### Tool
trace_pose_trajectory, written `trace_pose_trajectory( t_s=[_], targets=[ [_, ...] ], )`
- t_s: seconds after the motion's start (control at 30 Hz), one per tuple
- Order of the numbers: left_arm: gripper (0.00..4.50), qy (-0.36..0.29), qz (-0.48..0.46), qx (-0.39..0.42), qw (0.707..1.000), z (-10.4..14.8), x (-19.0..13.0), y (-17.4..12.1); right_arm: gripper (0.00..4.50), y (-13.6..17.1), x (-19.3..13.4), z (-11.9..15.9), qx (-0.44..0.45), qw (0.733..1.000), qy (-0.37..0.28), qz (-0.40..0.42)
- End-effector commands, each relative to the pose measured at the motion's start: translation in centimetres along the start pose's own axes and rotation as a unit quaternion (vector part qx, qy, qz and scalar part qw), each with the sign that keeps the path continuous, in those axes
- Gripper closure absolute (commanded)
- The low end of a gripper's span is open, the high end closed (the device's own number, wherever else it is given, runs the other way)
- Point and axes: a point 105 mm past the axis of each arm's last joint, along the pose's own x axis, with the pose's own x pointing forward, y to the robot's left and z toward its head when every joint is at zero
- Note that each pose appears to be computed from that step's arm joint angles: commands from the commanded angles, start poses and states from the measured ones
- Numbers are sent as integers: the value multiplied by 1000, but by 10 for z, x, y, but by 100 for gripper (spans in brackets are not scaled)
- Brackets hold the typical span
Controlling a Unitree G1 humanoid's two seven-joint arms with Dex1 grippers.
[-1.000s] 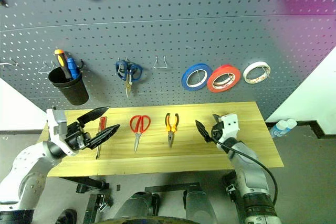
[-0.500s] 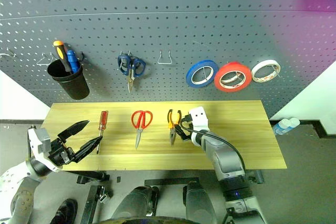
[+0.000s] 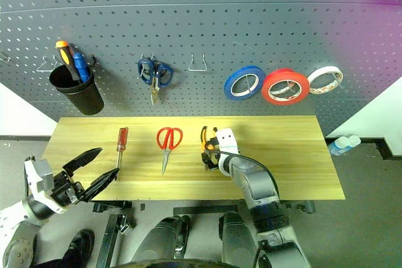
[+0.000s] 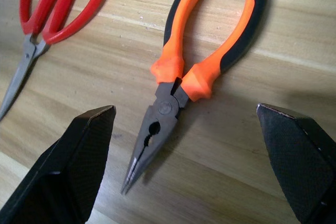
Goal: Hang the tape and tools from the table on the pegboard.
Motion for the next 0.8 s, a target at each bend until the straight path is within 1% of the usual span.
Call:
trace_pose_trajectory(
  t_s=[0.03, 0.1, 0.27, 0.33, 0.43, 0.53, 0.6, 0.8],
  targets=[
    [0, -12, 0, 17, 1000, 14, 1, -1, 2, 10, 4, 15, 13, 1000, -13, 11],
    [0, -12, -1, 17, 1000, 14, 2, -2, 2, 9, 6, 15, 27, 1000, -4, 1],
    [0, -14, -2, 17, 1000, 16, 5, -3, 2, 13, 10, 16, 17, 1000, 14, -10],
    [0, -14, -4, 16, 1000, 16, 7, -4, 2, 12, 12, 19, 36, 999, 17, -20],
    [0, -15, -6, 16, 1000, 17, 10, -6, 2, 8, 15, 23, 29, 999, 23, -41],
    [0, -14, -7, 17, 1000, 17, 11, -6, 2, 12, 20, 29, 37, 998, 25, -48],
    [0, -16, -7, 16, 1000, 18, 12, -6, 2, 19, 22, 33, 45, 998, 25, -38],
    [0, -17, -5, 17, 1000, 20, 13, -7, 2, 20, 27, 31, 41, 997, 38, -50]
  ],
)
